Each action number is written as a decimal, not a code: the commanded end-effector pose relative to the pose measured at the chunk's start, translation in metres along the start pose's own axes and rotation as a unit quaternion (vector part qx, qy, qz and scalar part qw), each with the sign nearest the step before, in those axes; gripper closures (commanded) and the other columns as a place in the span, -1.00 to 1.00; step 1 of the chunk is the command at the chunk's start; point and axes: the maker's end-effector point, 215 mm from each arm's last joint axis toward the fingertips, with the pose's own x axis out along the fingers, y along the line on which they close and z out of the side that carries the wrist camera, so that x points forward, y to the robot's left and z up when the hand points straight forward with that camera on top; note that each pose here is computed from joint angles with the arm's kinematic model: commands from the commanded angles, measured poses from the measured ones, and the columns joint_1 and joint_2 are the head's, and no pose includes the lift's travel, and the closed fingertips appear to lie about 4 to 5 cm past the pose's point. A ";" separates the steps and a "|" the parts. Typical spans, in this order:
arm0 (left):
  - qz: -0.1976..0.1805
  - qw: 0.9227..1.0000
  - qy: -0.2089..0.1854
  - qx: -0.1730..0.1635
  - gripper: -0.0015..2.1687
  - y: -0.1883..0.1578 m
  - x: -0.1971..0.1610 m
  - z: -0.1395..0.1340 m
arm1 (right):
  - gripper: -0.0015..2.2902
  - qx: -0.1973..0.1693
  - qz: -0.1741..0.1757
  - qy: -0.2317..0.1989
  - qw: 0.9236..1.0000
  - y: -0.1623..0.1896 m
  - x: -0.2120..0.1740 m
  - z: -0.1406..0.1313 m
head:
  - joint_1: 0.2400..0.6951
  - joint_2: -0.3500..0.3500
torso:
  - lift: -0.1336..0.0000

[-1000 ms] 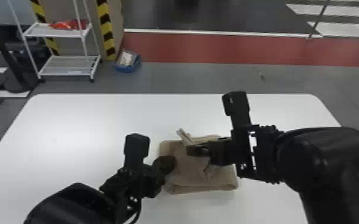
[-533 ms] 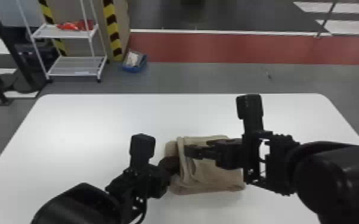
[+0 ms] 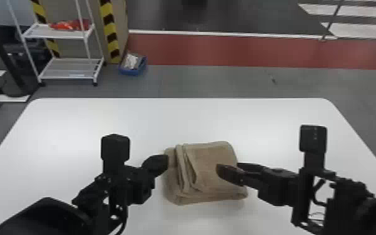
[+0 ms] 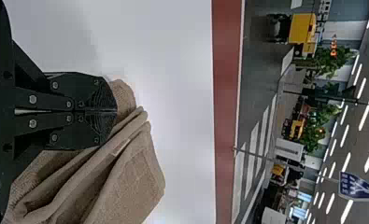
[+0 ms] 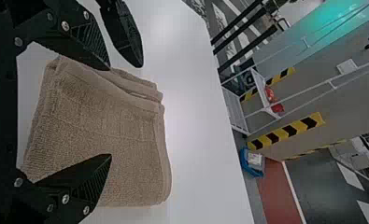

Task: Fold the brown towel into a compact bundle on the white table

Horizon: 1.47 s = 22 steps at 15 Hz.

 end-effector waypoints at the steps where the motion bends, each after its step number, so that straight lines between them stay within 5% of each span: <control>1: 0.009 1.000 -0.015 -0.006 0.24 0.015 -0.003 0.011 | -0.26 0.007 -0.010 -0.012 1.000 -0.010 -0.028 -0.007 | 1.00 -0.18 | -0.85; 3: 0.016 0.999 -0.027 -0.011 0.24 0.028 -0.003 0.020 | 0.51 0.015 -0.007 -0.006 1.000 -0.012 -0.044 -0.022 | 1.00 -0.21 | -0.85; 4: 0.018 0.999 -0.034 -0.011 0.24 0.033 -0.003 0.024 | 0.58 0.022 -0.003 0.002 1.000 -0.011 -0.050 -0.034 | 1.00 -0.21 | -0.85; 11: 0.012 0.998 -0.066 -0.010 0.24 0.055 0.001 0.038 | 0.71 0.028 -0.020 -0.005 0.999 -0.035 -0.039 -0.073 | 1.00 -0.19 | -0.85; 18: 0.012 0.998 -0.067 -0.006 0.24 0.058 -0.003 0.036 | 0.71 0.031 -0.036 0.006 0.999 -0.050 -0.016 -0.083 | 1.00 -0.15 | -0.85; 22: 0.009 0.998 -0.068 -0.006 0.24 0.055 -0.008 0.035 | 0.71 0.003 -0.068 0.014 0.998 -0.060 0.013 -0.069 | 1.00 -0.14 | -0.85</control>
